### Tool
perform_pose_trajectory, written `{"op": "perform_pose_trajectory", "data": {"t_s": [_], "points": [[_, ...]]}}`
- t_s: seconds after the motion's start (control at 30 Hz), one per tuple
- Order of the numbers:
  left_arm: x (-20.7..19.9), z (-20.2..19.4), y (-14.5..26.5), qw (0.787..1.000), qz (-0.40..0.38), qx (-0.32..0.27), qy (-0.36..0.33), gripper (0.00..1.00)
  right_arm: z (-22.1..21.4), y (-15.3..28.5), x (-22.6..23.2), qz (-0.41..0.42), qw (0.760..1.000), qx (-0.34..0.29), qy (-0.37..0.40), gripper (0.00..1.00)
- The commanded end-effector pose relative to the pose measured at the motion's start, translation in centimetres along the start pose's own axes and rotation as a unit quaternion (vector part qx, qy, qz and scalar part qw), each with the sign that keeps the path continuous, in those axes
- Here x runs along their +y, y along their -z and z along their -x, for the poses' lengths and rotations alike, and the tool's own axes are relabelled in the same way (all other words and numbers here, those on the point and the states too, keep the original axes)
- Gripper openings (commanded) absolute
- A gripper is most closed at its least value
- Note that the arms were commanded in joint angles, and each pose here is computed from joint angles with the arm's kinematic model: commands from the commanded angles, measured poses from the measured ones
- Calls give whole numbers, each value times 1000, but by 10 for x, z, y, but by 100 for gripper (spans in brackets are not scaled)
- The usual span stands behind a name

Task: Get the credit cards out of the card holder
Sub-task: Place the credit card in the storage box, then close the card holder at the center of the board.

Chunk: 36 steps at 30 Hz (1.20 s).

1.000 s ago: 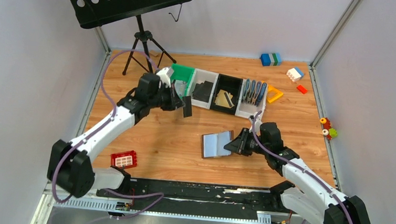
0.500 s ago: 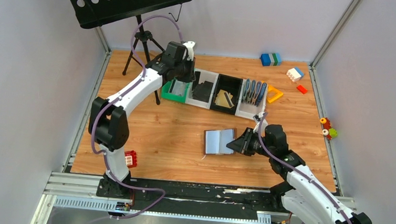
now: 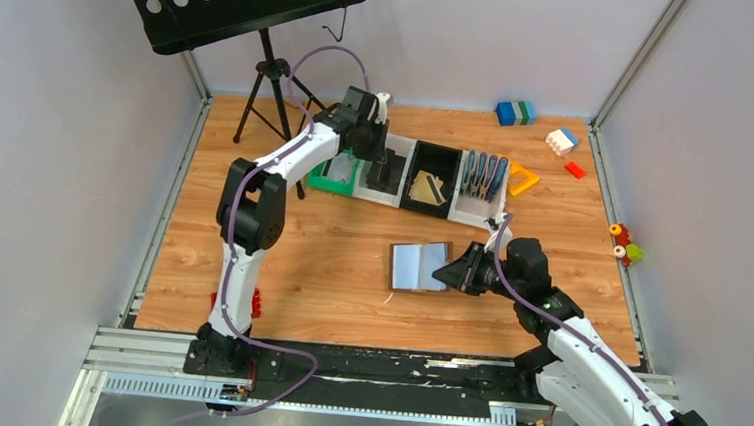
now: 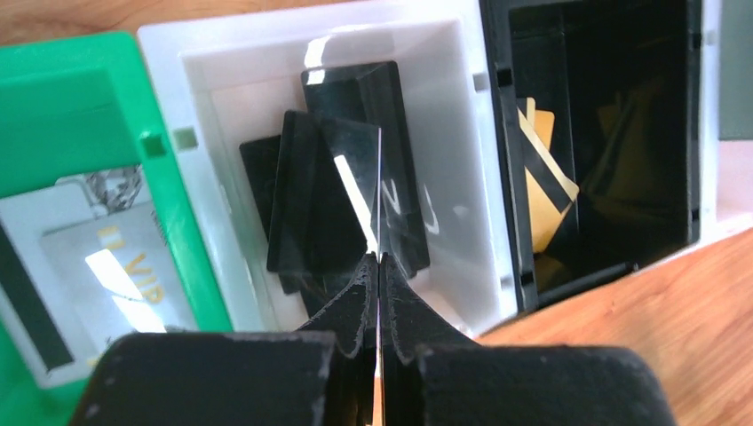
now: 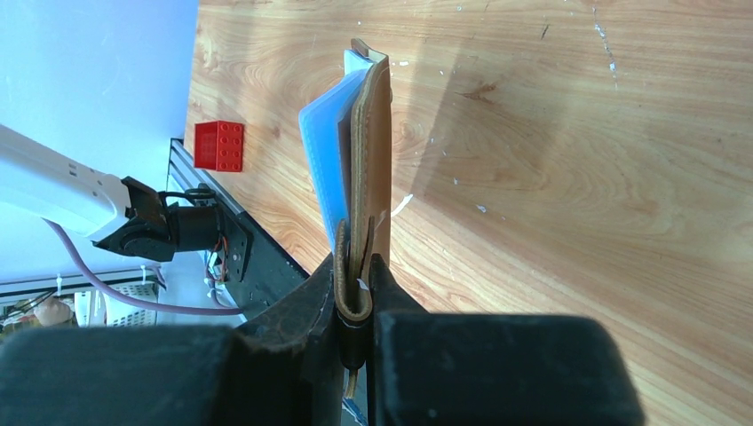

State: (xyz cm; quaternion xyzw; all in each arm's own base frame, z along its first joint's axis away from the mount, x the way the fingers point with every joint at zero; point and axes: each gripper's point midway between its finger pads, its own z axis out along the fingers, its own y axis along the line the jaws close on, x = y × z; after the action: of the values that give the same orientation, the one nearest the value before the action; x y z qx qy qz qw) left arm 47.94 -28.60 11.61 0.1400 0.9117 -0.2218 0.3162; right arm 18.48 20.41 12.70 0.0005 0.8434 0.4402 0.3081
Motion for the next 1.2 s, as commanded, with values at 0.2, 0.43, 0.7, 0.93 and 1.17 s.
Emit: {"op": "perform_pose_trajectory", "data": {"t_s": [0.2, 0.43, 0.7, 0.93, 1.17], "points": [[-22, 12, -10, 1000, -19, -1, -15, 22, 12, 4, 12, 26, 999, -30, 14, 0], [-26, 8, 30, 999, 9, -15, -37, 40, 12, 5, 12, 21, 999, -29, 14, 0], [-61, -29, 102, 998, -5, -17, -54, 41, 19, 11, 26, 53, 997, -55, 7, 0], [-77, -110, 148, 997, -81, -13, -4, 49, 25, 13, 38, 95, 992, -87, -13, 0], [-111, -158, 176, 973, -225, -25, 51, 61, 20, 13, 53, 149, 986, -72, -36, 0]]}}
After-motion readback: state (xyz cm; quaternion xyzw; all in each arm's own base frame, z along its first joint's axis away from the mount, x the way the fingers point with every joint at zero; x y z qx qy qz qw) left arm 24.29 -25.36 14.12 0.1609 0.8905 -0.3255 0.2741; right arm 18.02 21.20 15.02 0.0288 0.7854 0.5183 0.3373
